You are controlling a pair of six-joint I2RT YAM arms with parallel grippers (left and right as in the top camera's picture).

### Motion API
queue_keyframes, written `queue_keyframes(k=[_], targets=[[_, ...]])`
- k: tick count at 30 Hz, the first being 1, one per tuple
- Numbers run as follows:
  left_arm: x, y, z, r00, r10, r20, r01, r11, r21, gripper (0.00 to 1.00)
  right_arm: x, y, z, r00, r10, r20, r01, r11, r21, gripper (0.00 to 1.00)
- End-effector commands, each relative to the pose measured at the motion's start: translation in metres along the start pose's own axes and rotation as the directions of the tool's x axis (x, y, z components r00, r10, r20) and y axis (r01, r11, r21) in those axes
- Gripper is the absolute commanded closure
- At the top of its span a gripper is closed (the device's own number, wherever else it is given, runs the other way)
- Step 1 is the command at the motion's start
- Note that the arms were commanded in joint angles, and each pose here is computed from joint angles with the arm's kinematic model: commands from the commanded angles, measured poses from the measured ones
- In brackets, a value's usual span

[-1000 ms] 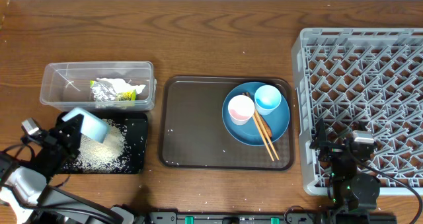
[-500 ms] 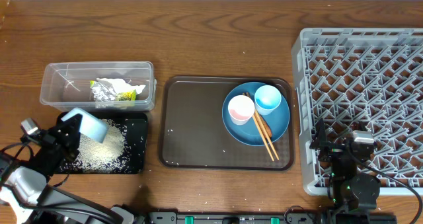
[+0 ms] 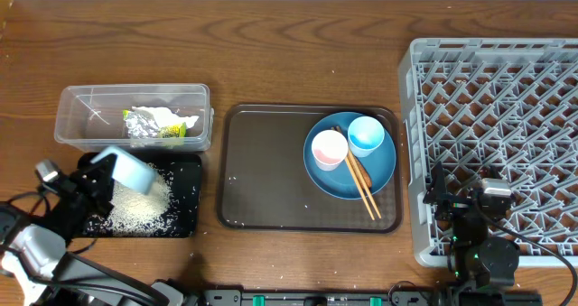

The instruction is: Sort waste into correct bins and load items into the dishwasher rack

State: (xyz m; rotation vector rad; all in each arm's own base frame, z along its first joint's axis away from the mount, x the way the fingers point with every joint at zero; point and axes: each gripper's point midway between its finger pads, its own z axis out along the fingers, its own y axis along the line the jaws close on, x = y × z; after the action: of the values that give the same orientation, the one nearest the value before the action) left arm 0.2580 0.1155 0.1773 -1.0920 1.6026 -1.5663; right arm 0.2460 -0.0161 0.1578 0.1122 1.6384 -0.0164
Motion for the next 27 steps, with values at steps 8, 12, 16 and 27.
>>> queue_keyframes(k=[8, 12, 16, 27], targets=[[0.004, -0.005, 0.003, 1.0, 0.005, -0.01, -0.005, 1.0, -0.008, 0.94, 0.0, 0.004, 0.0, 1.0, 0.008, 0.002, -0.008, 1.0, -0.014, 0.01], [-0.001, 0.002, 0.003, 0.999, 0.036, 0.008, -0.036, 0.998, -0.06, 0.94, 0.0, 0.004, 0.0, 1.0, 0.008, 0.002, -0.008, 1.0, -0.014, 0.01], [-0.011, 0.002, 0.002, 0.996, 0.083, 0.028, -0.08, 0.993, -0.09, 0.94, 0.0, 0.004, 0.0, 1.0, 0.008, 0.002, -0.008, 1.0, -0.013, 0.01], [0.0, -0.044, 0.031, 0.95, 0.313, -0.005, -0.303, 0.915, -0.268, 0.94, 0.0, 0.004, 0.0, 1.0, 0.008, 0.002, -0.008, 1.0, -0.013, 0.01]])
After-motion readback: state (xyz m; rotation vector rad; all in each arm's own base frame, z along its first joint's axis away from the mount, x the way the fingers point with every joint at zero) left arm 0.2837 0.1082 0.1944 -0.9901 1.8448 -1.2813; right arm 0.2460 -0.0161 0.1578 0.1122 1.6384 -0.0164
